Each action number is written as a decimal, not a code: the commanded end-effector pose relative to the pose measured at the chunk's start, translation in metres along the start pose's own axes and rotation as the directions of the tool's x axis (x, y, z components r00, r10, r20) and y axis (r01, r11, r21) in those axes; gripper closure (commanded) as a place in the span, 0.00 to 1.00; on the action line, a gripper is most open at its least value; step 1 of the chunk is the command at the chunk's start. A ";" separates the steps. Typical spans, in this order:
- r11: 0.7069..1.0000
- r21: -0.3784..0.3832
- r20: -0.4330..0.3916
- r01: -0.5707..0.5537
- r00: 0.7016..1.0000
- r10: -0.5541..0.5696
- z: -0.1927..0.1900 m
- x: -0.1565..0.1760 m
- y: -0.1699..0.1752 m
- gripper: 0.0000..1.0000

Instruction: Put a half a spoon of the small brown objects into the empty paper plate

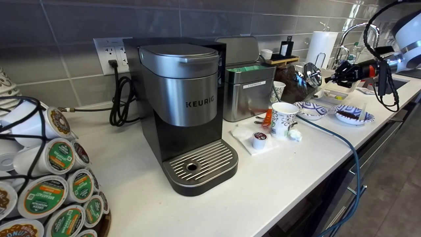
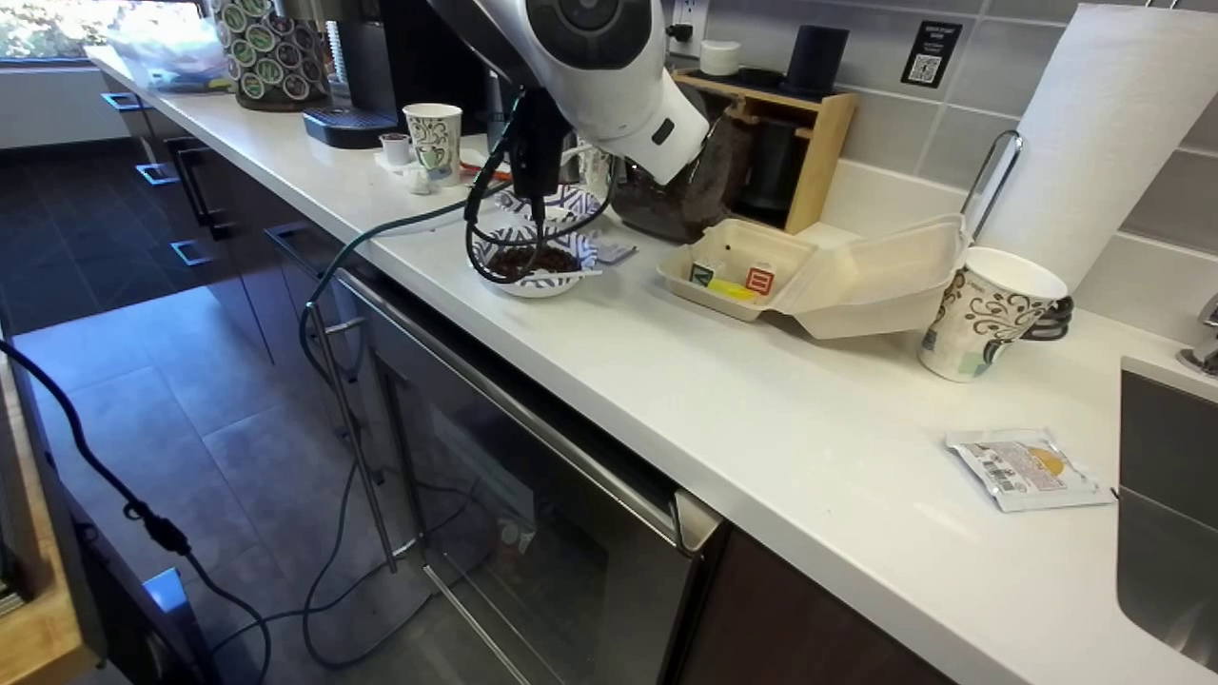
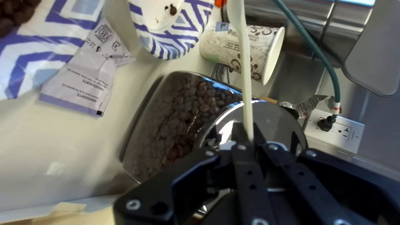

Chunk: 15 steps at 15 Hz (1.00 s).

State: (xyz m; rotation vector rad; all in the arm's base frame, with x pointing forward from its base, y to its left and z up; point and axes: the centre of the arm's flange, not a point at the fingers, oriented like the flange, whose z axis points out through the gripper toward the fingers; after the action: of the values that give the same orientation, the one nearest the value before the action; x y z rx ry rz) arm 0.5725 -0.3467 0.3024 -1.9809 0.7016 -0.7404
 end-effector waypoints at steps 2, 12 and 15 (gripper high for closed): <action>0.994 -0.063 -0.056 0.089 0.994 -0.092 0.005 -0.021 0.006 0.99; 0.916 -0.081 -0.164 0.393 0.901 -0.401 -0.004 -0.054 -0.035 0.99; 0.873 -0.127 -0.164 0.472 0.858 -0.487 -0.001 -0.073 -0.047 0.99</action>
State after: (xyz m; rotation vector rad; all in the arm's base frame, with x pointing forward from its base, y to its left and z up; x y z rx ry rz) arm 0.5530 -0.3012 0.3248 -2.1634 0.3851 -1.1491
